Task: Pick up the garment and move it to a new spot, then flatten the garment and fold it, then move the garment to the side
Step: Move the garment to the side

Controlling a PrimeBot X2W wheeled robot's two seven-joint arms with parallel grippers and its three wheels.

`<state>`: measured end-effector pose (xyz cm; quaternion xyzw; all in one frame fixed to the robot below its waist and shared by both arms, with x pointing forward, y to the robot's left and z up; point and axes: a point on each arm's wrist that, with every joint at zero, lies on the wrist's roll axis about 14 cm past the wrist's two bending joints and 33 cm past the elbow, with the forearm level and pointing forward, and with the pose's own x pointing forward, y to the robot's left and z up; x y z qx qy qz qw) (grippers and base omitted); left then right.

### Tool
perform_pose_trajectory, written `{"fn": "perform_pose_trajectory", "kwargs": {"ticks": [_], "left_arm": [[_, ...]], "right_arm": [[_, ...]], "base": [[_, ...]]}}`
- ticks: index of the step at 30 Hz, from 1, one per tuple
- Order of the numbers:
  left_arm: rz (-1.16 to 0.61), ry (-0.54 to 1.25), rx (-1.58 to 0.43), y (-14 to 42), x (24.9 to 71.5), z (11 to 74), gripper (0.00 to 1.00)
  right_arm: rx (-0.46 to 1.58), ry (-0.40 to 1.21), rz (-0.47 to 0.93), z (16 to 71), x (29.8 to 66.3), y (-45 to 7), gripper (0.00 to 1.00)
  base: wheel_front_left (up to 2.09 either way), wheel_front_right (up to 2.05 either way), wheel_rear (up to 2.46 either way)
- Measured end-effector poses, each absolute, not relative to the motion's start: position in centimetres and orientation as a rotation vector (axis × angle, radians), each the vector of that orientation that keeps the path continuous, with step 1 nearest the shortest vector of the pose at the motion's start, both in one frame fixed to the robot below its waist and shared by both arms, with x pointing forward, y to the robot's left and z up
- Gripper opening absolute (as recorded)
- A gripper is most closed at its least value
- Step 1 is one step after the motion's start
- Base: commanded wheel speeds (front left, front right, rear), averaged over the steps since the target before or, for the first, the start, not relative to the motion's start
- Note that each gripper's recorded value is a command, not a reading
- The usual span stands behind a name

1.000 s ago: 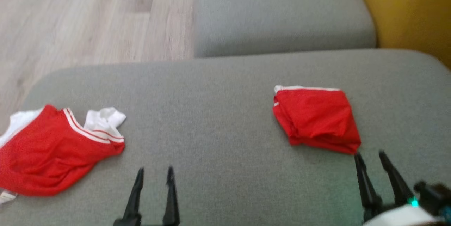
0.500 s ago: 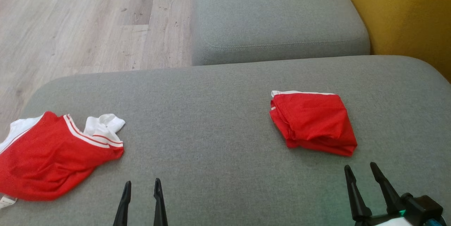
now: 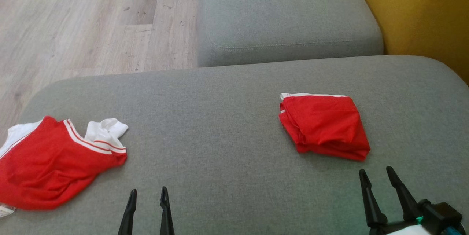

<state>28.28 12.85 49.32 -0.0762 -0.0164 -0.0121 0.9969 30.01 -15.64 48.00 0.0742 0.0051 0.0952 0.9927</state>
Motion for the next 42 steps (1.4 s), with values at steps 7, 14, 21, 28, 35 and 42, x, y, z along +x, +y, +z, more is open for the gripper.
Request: {"fn": "perform_pose_trajectory", "kwargs": {"ticks": [7,14,21,28,35,42], "left_arm": [[-0.025,-0.025,-0.151,12.8,28.5,49.1,1.00],[-0.034,0.006,-0.146,12.6,28.9,48.4,1.00],[-0.063,0.018,-0.148,12.0,30.5,48.3,1.00],[-0.103,0.012,-0.157,10.7,32.7,48.6,1.00],[-0.128,0.027,-0.162,9.9,34.5,48.2,1.00],[-0.149,0.027,-0.146,9.4,36.6,47.8,1.00]], "right_arm": [[0.150,0.011,0.183,48.0,30.0,-15.9,1.00],[0.143,0.040,0.185,47.3,30.5,-15.9,1.00],[0.112,0.080,0.183,46.2,32.1,-16.4,1.00],[0.080,0.133,0.163,45.1,36.7,-17.9,1.00],[0.100,0.254,0.091,44.8,42.8,-20.6,1.00],[0.087,0.434,0.036,41.7,45.6,-23.3,1.00]], "base": [[0.00,0.00,0.00],[0.00,0.00,0.00],[0.00,0.00,0.00],[0.00,0.00,0.00],[0.00,0.00,0.00],[0.00,0.00,0.00]]}}
